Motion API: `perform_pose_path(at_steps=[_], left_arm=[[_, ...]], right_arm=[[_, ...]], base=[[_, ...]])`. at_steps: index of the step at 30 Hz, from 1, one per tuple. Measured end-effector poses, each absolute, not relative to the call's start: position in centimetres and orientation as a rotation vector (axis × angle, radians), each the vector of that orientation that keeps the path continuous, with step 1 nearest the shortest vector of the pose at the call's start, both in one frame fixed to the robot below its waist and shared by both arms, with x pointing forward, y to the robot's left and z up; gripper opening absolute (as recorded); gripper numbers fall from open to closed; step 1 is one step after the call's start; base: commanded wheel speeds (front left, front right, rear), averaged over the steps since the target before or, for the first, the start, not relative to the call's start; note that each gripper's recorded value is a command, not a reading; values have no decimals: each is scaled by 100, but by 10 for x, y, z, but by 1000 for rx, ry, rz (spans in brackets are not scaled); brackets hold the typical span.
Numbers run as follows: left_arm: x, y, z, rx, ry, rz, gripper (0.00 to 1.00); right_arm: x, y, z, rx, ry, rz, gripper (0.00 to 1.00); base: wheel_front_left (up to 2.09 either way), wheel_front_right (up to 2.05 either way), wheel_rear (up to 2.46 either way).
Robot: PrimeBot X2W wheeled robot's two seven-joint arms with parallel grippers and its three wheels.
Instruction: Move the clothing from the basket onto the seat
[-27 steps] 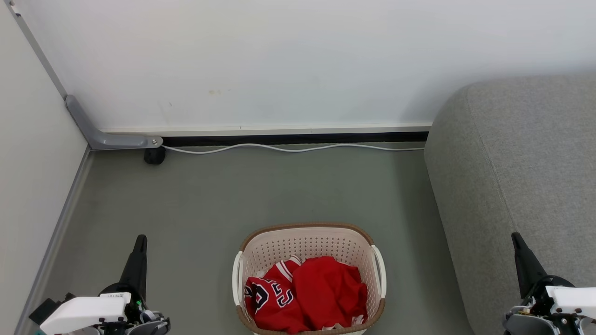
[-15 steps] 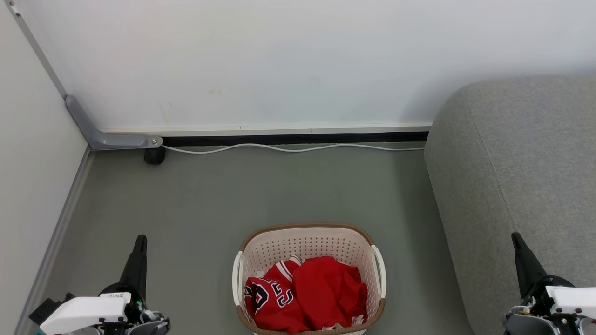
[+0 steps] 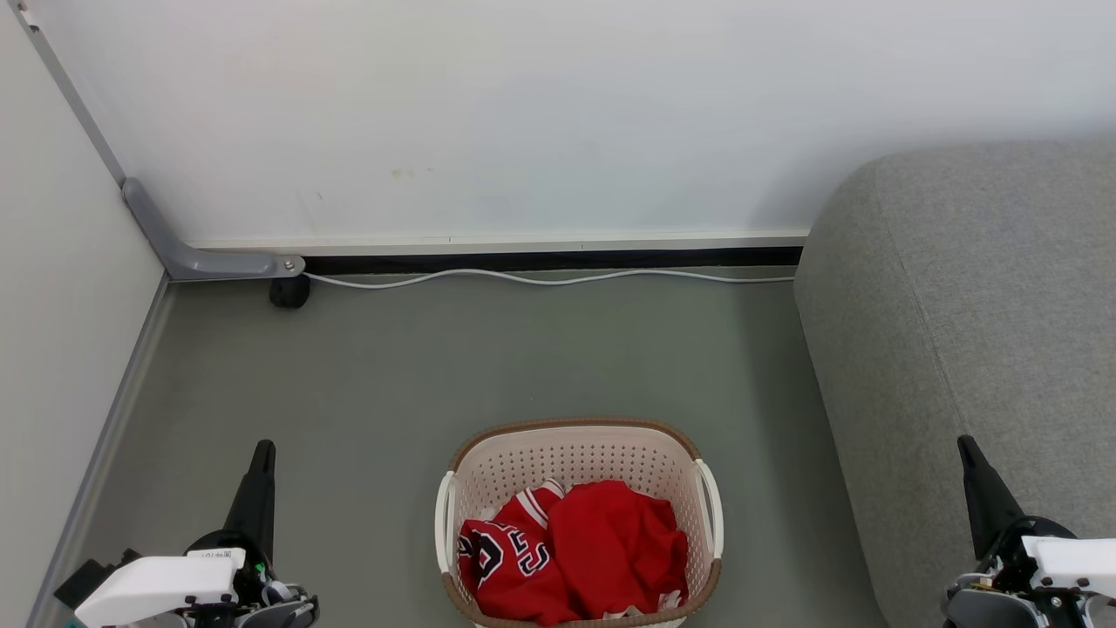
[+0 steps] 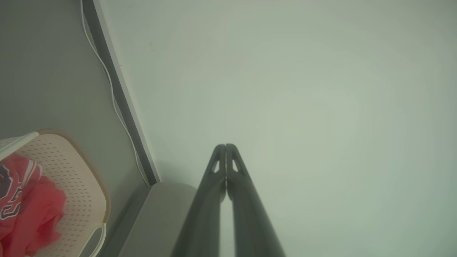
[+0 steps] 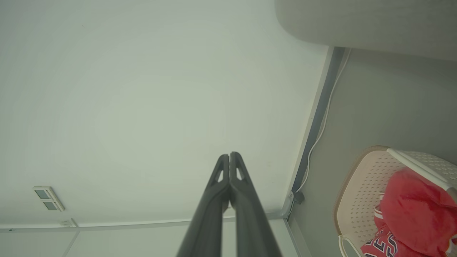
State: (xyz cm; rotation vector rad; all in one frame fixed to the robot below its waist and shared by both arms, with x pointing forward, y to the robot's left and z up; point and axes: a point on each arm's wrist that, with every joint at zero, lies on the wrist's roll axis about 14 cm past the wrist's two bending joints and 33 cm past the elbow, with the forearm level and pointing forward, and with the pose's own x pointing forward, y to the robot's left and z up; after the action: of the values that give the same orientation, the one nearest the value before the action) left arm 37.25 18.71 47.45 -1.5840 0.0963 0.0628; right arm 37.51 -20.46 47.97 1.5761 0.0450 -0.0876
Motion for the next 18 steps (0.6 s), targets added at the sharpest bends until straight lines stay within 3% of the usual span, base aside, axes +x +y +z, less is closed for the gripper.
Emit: perform_pose_path(at_steps=[18], left_arm=[[372,187,474,-1584,96,63,0]], right_arm=[[375,-205,480,1576,45,-88,0]], base=[[0,0,0]])
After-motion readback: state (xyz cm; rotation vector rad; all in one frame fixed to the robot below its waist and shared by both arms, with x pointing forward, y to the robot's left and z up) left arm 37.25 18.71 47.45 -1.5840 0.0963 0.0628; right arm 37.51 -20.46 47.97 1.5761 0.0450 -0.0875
